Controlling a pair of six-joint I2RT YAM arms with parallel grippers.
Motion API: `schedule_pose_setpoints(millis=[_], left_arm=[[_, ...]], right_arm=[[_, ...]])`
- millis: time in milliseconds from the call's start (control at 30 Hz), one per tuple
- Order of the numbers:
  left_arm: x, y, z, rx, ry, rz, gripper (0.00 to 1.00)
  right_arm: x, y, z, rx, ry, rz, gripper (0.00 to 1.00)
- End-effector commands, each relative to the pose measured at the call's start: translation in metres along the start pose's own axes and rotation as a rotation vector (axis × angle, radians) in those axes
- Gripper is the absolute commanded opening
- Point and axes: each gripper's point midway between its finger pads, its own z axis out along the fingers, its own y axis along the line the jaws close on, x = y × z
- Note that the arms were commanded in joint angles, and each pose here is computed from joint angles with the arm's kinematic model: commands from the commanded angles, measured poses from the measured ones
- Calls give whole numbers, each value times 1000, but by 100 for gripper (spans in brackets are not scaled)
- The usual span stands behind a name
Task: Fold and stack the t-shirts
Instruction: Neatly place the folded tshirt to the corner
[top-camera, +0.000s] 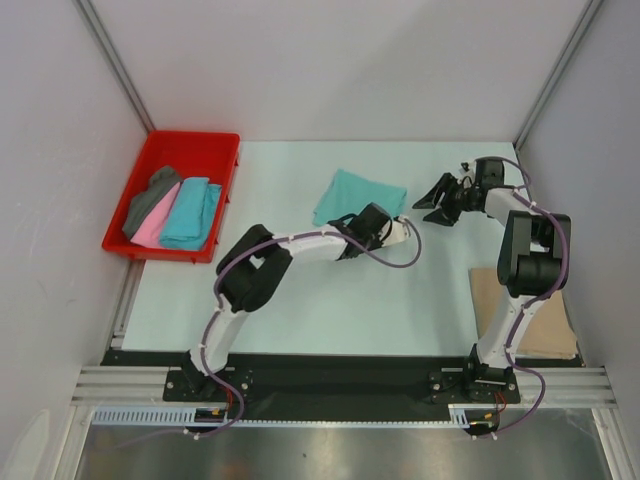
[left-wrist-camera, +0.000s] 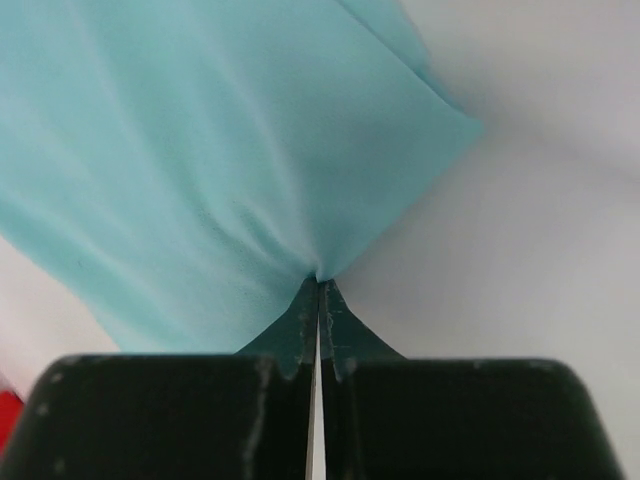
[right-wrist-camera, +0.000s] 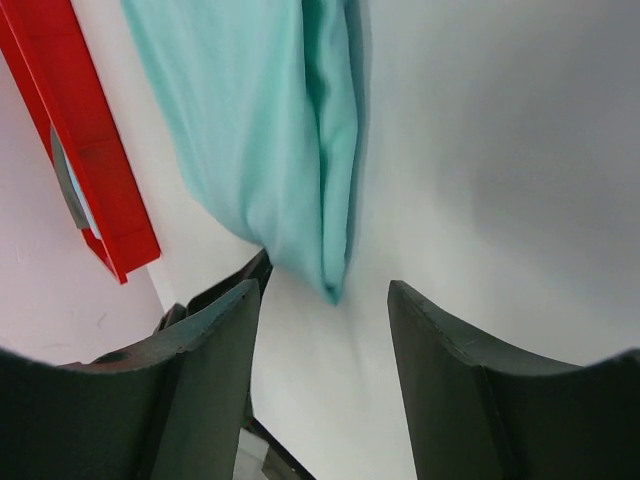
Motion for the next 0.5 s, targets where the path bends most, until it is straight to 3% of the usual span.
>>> schedule_pose_setpoints(millis=[0,100,133,167,300,467], left_arm=[[8,-26,-47,30,-8,-63,0],[4,-32,-80,27,-31,-168,5],[3,-33,-86,18,-24,-233,17],[9,-38,-93,30,13,-255,39],[3,-35,-120,42,39,-408,50],[-26,-48,-173,181,-91,-757,70]], right_arm=[[8,6,-12,-7,-3,-16,60],[22,0,-16,3,8,-8,60],[26,-1,-17,3,10,-10,60],[33,-2,-18,6,17,-6,60],[42,1,-25,7,18,-16,60],[44,8,-32,10,21,-33,60]])
